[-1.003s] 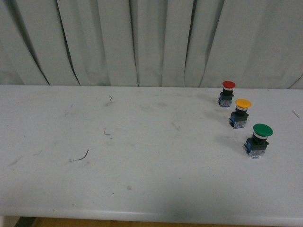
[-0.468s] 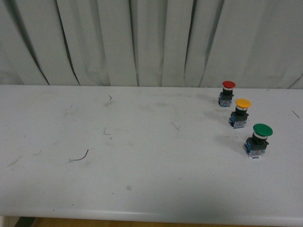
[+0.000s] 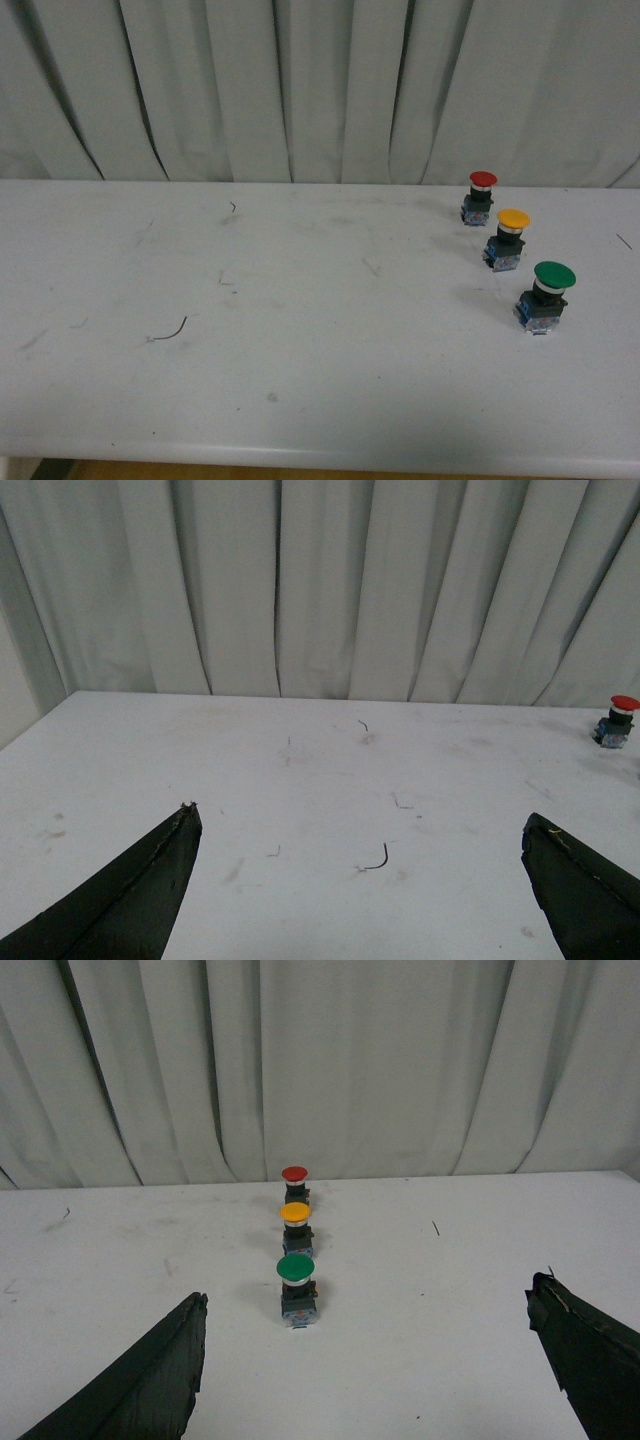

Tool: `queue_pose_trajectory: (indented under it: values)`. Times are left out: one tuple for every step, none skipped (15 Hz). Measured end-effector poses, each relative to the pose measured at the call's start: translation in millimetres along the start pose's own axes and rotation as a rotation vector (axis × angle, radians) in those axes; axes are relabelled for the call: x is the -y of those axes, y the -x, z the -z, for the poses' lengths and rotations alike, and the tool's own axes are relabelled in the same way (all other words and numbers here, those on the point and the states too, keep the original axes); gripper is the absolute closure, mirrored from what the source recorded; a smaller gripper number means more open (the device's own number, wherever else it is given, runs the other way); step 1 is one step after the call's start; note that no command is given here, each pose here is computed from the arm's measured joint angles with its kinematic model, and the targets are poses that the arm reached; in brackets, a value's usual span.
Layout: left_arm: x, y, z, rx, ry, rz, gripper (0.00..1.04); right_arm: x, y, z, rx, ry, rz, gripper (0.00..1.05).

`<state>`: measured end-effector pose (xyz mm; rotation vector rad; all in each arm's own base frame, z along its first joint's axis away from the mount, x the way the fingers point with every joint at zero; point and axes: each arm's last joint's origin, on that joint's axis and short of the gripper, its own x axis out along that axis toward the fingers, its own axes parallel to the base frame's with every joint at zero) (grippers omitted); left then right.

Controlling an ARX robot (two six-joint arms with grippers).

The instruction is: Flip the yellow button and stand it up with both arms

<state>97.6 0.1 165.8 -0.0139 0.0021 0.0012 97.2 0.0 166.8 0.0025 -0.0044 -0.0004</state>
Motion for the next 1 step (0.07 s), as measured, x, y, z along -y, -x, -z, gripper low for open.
queue_pose_trajectory:
  values:
    - [0.0, 0.0, 0.0, 0.0, 0.0, 0.0, 0.07, 0.0, 0.0, 0.0, 0.0, 0.0, 0.0, 0.06]
